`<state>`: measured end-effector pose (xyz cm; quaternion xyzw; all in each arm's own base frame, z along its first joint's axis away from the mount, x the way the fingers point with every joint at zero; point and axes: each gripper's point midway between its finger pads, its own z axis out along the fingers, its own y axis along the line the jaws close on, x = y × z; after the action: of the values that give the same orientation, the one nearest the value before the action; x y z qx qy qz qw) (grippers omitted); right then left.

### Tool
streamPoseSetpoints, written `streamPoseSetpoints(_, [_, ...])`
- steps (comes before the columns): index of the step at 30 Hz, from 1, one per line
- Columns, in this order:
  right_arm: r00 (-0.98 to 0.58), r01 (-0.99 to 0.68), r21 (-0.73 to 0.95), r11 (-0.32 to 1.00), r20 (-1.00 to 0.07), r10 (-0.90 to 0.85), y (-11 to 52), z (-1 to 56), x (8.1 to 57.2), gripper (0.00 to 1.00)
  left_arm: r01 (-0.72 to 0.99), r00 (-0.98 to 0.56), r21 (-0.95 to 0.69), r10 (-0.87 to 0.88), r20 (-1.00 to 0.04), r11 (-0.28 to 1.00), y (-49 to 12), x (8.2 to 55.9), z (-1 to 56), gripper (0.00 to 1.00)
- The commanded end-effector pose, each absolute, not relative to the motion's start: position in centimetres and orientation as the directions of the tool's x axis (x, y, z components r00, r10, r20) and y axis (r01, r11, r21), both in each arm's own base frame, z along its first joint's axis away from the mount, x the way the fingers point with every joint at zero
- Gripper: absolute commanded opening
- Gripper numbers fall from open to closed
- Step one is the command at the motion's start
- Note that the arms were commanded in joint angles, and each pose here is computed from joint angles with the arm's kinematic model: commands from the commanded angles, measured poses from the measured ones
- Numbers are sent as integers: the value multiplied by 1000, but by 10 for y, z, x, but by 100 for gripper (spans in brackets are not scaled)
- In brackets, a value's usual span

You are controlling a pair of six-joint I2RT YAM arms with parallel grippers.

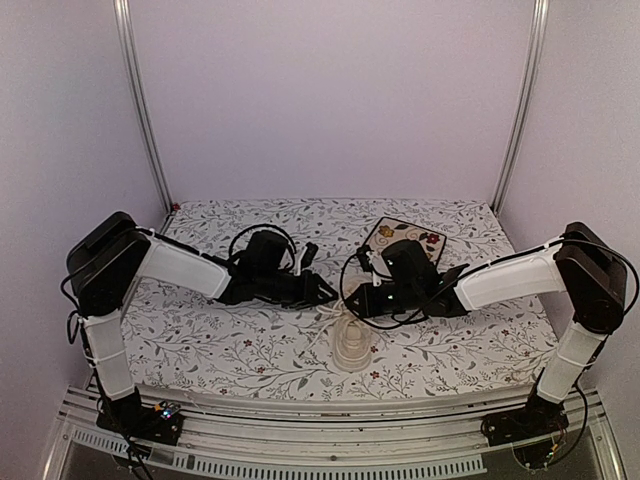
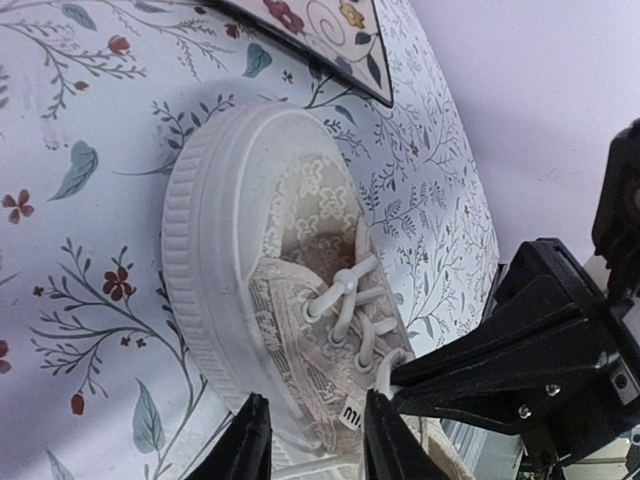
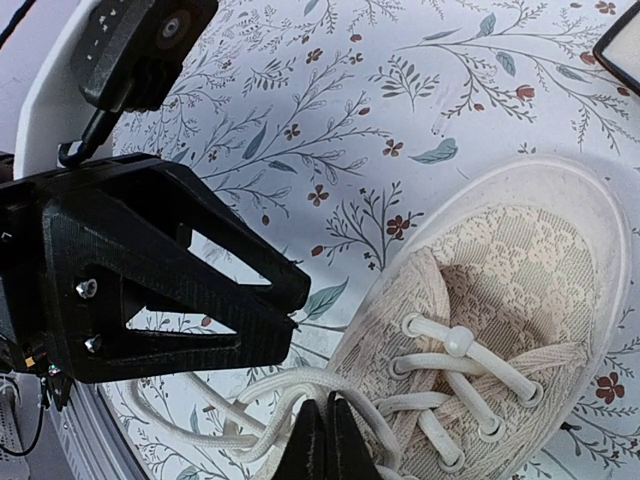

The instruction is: Tie the shoes

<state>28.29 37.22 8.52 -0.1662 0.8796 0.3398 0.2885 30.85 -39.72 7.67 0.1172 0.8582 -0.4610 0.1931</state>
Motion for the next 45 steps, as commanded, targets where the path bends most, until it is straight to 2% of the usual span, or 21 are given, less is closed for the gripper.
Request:
streamPoseSetpoints(1, [-765,-497,505,706,-639,-81,373,97,282,2,345,-907,-720,19,-420,602,-389,312,62,32])
streamPoseSetpoints(7, [-767,-496,505,707,-636,-83,373,95,281,2,364,-913,-729,67,-403,580,-395,306,59,33])
streamPoseSetpoints(22, [-770,-497,507,704,-632,-89,376,93,283,2,422,-897,-785,80,-435,454,-410,298,82,33])
streamPoseSetpoints(26, [-769,-498,506,704,-633,-89,376,94,283,2,408,-907,-791,102,-409,456,-411,294,66,33])
streamPoseSetpoints(38, [-769,-497,506,705,-633,-88,376,94,283,2,418,-905,-822,105,-411,387,-418,288,73,30])
streamPoseSetpoints(45, [-768,-496,504,707,-635,-86,375,95,283,2,427,-903,-834,113,-415,350,-423,286,78,24])
